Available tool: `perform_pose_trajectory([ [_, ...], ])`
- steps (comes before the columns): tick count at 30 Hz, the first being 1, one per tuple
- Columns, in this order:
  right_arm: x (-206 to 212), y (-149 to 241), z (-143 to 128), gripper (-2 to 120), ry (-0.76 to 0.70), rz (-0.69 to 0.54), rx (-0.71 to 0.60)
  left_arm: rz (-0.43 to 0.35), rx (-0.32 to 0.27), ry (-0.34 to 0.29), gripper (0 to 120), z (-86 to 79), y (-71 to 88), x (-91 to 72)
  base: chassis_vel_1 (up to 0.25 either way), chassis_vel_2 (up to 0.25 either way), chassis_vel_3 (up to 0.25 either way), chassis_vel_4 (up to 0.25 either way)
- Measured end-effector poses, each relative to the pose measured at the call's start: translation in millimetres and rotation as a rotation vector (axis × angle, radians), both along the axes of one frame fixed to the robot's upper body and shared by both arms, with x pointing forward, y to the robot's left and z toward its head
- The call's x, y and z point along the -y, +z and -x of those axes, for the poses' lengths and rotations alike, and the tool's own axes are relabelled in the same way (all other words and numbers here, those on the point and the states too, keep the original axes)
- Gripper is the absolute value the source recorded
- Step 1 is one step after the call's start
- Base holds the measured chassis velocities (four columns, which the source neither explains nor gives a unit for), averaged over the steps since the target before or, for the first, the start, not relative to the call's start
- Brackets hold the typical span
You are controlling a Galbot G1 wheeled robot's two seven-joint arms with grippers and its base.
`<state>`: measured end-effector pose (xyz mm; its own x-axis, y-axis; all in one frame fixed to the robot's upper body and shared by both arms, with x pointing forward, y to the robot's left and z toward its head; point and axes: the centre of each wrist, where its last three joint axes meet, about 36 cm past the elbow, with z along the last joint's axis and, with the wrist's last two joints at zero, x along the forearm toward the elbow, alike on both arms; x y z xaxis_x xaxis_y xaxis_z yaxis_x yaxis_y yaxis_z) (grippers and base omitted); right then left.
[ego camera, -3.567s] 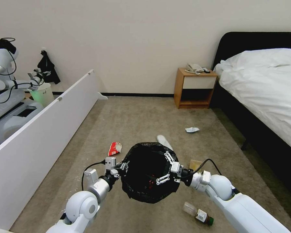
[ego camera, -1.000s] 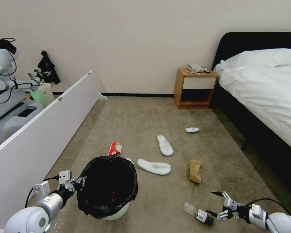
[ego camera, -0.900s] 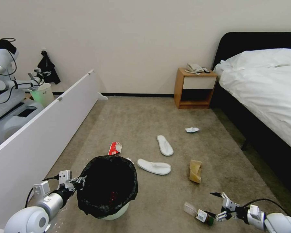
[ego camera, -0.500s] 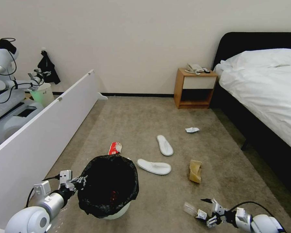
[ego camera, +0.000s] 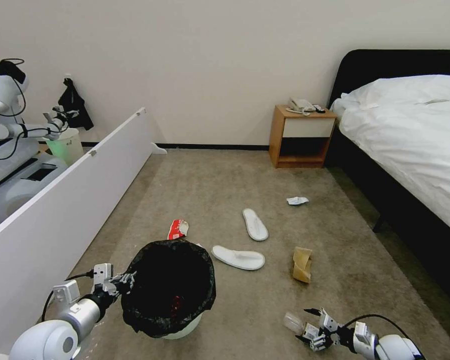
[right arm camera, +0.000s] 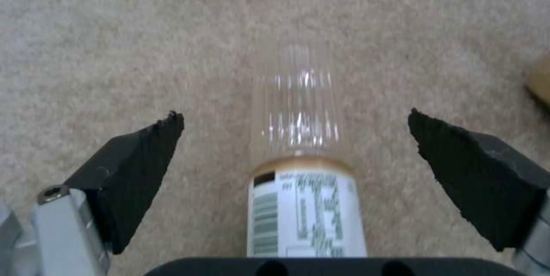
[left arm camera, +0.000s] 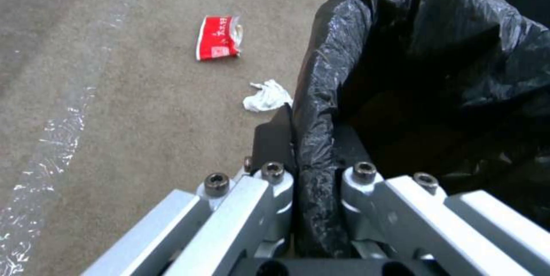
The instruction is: Pick up the trash bin, then pick up the garbage from the floor and place it into the trash bin.
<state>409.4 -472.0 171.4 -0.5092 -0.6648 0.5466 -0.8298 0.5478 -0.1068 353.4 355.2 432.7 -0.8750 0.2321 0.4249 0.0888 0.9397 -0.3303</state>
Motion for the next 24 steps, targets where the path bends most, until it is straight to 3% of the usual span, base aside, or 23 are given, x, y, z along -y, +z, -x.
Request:
perform_pose_trajectory([
  [24, 1.2, -25.7, 20.7, 100, -0.059, 0.017, -0.034, -0.002, 0.007, 0.003, 4, 1.7, -2.9, -0.9, 0.000, 0.000, 0.000, 0.000],
])
